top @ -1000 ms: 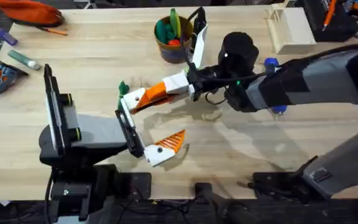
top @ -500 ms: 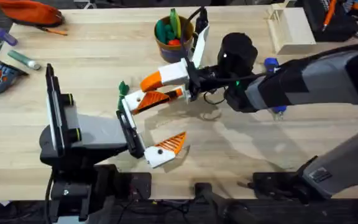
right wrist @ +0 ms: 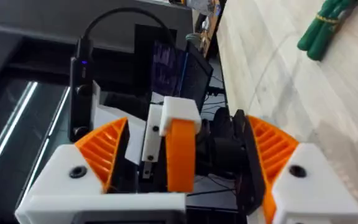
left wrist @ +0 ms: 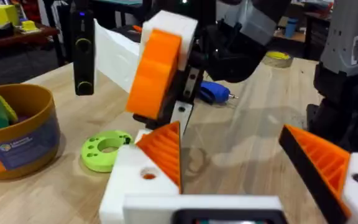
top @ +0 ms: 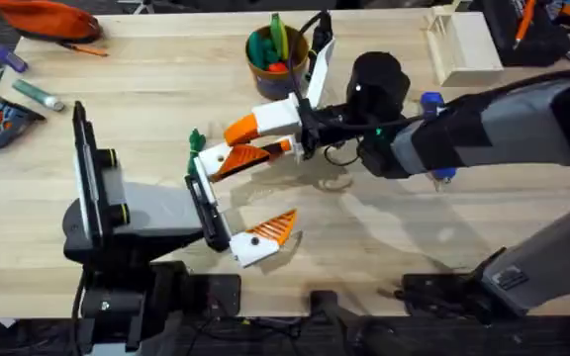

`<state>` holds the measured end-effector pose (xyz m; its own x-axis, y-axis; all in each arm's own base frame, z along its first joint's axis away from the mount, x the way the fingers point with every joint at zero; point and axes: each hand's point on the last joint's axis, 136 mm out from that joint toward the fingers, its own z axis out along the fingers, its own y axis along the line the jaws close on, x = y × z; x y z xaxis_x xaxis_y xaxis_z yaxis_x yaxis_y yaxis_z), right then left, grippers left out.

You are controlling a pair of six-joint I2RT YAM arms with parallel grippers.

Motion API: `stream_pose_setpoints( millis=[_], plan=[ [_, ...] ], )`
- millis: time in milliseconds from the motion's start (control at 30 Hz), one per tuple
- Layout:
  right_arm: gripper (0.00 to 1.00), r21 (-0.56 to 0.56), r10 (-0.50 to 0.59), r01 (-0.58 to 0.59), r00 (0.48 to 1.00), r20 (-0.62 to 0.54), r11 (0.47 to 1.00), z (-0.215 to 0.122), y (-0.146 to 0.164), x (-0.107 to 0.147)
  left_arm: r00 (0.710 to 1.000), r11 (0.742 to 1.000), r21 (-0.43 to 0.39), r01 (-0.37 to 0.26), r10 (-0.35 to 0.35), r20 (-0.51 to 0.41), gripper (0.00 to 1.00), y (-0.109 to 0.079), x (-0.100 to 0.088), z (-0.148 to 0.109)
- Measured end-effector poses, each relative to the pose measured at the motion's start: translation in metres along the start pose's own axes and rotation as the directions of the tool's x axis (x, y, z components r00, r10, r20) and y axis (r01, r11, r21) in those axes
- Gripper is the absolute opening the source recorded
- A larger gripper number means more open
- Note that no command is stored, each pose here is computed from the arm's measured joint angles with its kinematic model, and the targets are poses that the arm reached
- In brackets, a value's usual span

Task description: Pick up the gripper from the table and insert it into the empty holder that is missing its gripper. Then pick up a screw, insert it into the mounting hole, and use the screwdriver to tighten it. Finally, clean up the table by picking up the vegetable and placing it into the bucket.

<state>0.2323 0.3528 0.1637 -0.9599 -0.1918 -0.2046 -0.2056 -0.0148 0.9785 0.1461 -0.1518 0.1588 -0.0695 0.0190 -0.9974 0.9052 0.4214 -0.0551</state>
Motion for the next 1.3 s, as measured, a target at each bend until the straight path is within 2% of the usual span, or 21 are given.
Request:
stream_pose_setpoints(
  millis=[233, 533, 700, 900, 1067, 1167, 1300],
  plan=[
    [0.991, 0.091, 0.083, -0.085, 0.996, 0.024, 0.992, -0.017, -0.021, -0.002, 1.000, 1.000, 0.000, 0.000, 0.000, 0.000, 0.985, 0.000, 0.000, 0.000],
    [0.992, 0.121, -0.055, 0.046, 0.996, 0.073, 0.992, -0.045, 0.011, -0.012, 1.000, 1.000, 0.000, 0.000, 0.000, 0.000, 0.985, 0.000, 0.000, 0.000],
    [0.992, 0.182, -0.046, 0.028, 0.994, 0.097, 0.983, -0.067, 0.013, -0.008, 1.000, 1.000, 0.000, 0.000, 0.000, 0.000, 0.985, 0.000, 0.000, 0.000],
    [0.992, 0.289, -0.019, -0.025, 0.989, 0.148, 0.957, -0.100, 0.001, 0.000, 1.000, 1.000, 0.000, 0.000, 0.000, 0.000, 0.985, 0.000, 0.000, 0.000],
    [0.992, 0.451, 0.023, -0.103, 0.984, 0.179, 0.887, -0.127, -0.010, 0.004, 1.000, 1.000, 0.002, 0.000, 0.000, 0.000, 0.985, 0.000, 0.000, 0.000],
    [0.992, 0.570, -0.005, -0.085, 0.988, 0.155, 0.817, -0.139, -0.005, 0.002, 1.000, 1.000, 0.003, 0.000, 0.000, 0.000, 0.985, -0.001, 0.000, 0.000],
    [0.992, 0.726, -0.105, 0.003, 0.990, 0.096, 0.688, -0.157, 0.012, -0.011, 1.000, 1.000, 0.003, 0.000, 0.000, 0.000, 0.985, -0.001, 0.000, 0.000]
  ],
)
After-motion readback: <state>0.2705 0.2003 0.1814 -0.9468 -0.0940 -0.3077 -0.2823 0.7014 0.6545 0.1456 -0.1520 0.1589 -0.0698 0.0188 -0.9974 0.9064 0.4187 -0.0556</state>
